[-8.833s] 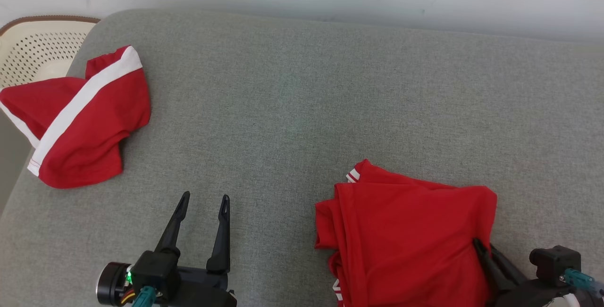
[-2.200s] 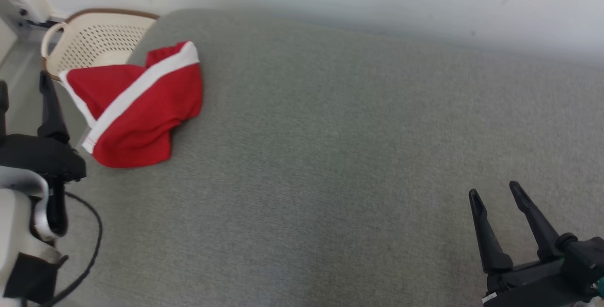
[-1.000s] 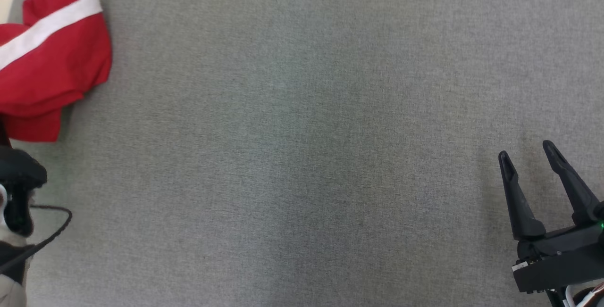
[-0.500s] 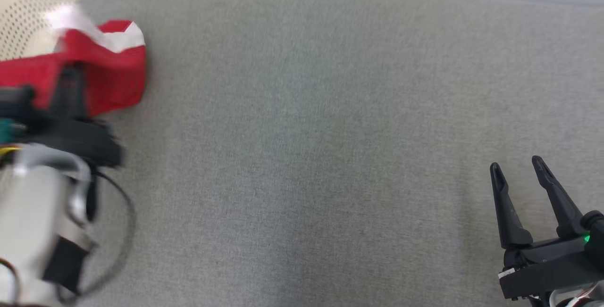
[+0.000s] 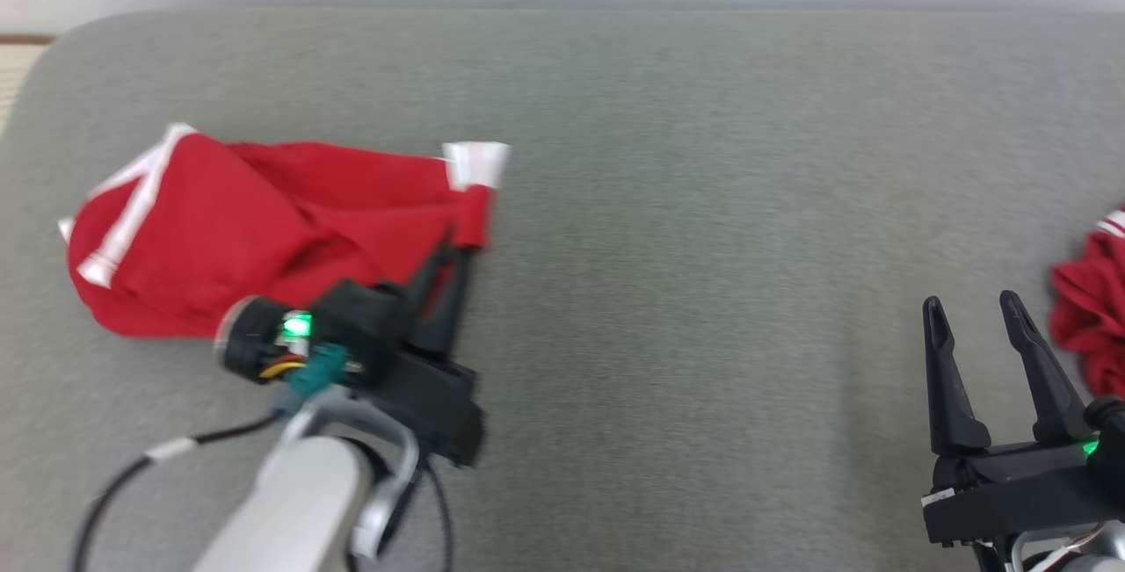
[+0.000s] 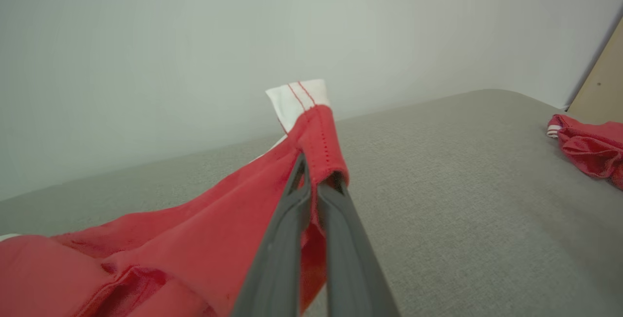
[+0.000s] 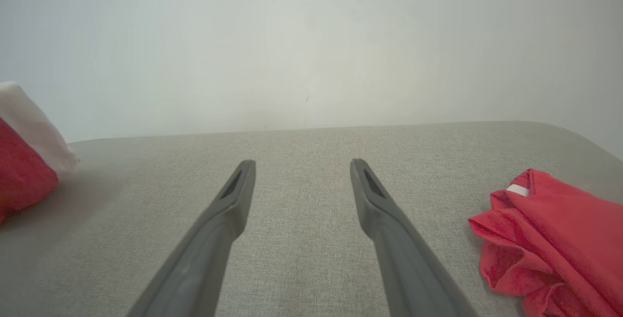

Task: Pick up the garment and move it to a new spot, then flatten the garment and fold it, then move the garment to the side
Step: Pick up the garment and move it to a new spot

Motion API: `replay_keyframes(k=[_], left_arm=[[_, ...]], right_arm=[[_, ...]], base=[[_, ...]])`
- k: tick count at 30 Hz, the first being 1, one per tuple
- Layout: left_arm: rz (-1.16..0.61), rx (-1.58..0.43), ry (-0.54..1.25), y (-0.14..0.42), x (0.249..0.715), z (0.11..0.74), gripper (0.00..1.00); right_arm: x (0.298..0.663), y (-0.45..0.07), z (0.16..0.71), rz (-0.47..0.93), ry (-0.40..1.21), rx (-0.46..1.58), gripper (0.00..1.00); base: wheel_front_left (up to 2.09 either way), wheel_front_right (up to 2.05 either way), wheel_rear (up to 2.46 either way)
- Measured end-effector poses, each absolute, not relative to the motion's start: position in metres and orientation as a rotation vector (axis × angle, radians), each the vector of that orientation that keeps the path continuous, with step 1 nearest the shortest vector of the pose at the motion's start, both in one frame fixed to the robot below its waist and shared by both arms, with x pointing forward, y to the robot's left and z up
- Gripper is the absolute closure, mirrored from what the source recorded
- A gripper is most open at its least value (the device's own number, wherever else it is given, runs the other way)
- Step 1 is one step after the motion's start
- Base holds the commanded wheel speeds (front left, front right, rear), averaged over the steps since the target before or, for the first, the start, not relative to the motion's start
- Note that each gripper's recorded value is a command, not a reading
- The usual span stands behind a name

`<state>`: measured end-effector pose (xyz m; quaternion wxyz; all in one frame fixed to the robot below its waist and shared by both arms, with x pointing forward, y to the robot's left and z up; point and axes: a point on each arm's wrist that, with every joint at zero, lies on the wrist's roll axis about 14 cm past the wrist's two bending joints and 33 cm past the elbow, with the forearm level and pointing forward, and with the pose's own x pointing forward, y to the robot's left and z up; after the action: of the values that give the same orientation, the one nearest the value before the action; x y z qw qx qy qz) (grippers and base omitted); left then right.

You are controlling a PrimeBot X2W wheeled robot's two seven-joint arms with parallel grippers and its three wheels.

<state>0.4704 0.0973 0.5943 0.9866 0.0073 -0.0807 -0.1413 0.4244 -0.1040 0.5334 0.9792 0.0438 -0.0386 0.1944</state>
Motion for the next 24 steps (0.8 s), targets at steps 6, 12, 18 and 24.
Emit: replay_keyframes(k=[6, 12, 18, 24], left_arm=[[-0.494, -0.045, -0.152, 0.019, 0.461, 0.593, 1.00], [-0.711, -0.076, -0.194, -0.058, 0.452, 0.604, 1.00], [-0.830, -0.086, -0.227, -0.109, 0.457, 0.609, 1.00], [-0.865, -0.119, -0.148, -0.138, 0.473, 0.577, 1.00]], right_arm=[[0.420, -0.134, 0.533, 0.292, -0.093, 0.089, 0.00], [0.411, -0.161, 0.528, 0.200, -0.086, 0.087, 0.00], [0.401, -0.188, 0.524, 0.109, -0.078, 0.085, 0.00], [0.390, -0.211, 0.516, 0.027, -0.062, 0.088, 0.00]], base=[[0.00, 0.00, 0.00], [0.00, 0.00, 0.00], [0.00, 0.00, 0.00], [0.00, 0.00, 0.00]])
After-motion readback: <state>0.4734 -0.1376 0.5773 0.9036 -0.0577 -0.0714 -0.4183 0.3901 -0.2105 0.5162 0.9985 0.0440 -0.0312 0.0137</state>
